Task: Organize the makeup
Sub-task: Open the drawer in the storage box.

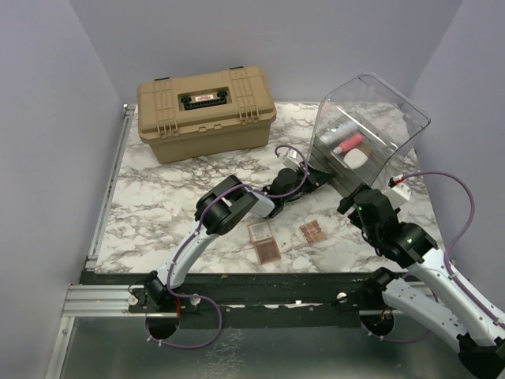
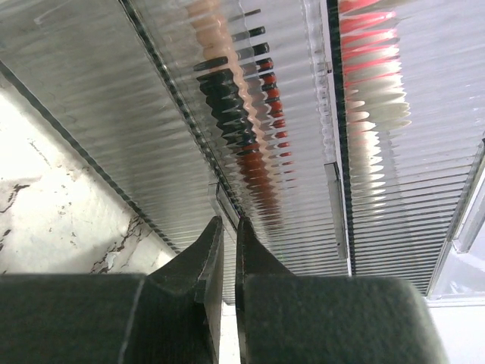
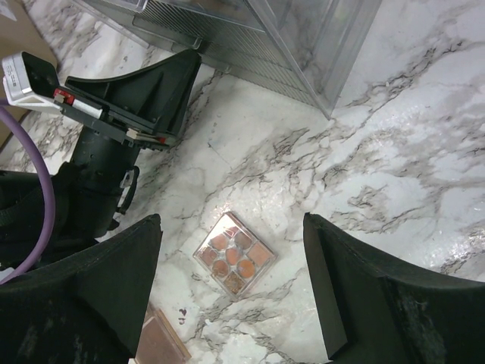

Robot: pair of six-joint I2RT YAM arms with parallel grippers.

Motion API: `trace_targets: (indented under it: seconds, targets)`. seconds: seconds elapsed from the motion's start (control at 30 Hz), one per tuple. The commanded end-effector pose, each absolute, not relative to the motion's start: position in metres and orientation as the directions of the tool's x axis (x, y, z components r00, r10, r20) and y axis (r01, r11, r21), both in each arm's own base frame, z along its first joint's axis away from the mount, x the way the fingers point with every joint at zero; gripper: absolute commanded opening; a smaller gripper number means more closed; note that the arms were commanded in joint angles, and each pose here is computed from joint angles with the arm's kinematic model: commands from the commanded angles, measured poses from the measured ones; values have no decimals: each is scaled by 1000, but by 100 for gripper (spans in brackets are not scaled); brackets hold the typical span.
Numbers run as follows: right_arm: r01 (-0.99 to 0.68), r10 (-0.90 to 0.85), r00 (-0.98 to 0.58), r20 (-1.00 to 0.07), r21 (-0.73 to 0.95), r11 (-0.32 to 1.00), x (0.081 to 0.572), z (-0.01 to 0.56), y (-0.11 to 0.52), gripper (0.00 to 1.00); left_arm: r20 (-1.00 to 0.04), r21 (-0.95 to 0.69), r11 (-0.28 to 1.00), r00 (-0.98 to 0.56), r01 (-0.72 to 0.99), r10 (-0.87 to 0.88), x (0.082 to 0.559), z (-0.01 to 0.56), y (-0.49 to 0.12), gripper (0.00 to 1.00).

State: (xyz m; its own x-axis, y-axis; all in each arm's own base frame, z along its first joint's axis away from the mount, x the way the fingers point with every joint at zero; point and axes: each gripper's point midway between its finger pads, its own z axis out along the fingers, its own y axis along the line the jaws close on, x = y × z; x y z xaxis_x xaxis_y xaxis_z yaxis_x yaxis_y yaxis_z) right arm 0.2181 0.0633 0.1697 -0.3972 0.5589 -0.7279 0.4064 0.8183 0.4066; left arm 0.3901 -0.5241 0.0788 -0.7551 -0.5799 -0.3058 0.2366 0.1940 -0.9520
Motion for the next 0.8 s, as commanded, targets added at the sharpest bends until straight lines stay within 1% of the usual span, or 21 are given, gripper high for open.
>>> trace_targets:
  seconds: [0.0, 0.03, 0.07, 0.27, 0.47, 0.77]
  targets:
    - [419, 574, -374, -729, 419, 806, 217, 176, 59, 81, -323, -946, 228, -751, 232, -576, 391, 67, -524, 4]
    - [418, 573, -374, -729, 419, 806, 217, 177, 60, 81, -324, -945, 228, -751, 233, -576, 391, 68, -524, 0]
    - [419, 573, -373, -729, 419, 806, 217, 177, 59, 81, -327, -944, 229, -750, 236, -575, 391, 69, -523, 0]
    - [418, 573, -375, -728, 419, 806, 217, 176, 60, 81, -345, -938, 248, -730, 242, -590, 392, 76, -513, 0]
    - [411, 568, -378, -731, 417, 811, 219, 177, 62, 81, -390, -920, 289, -688, 264, -612, 394, 88, -498, 0]
    - [406, 565, -383, -731, 416, 814, 221, 177, 64, 81, -397, -917, 310, -667, 252, -631, 393, 91, -480, 0]
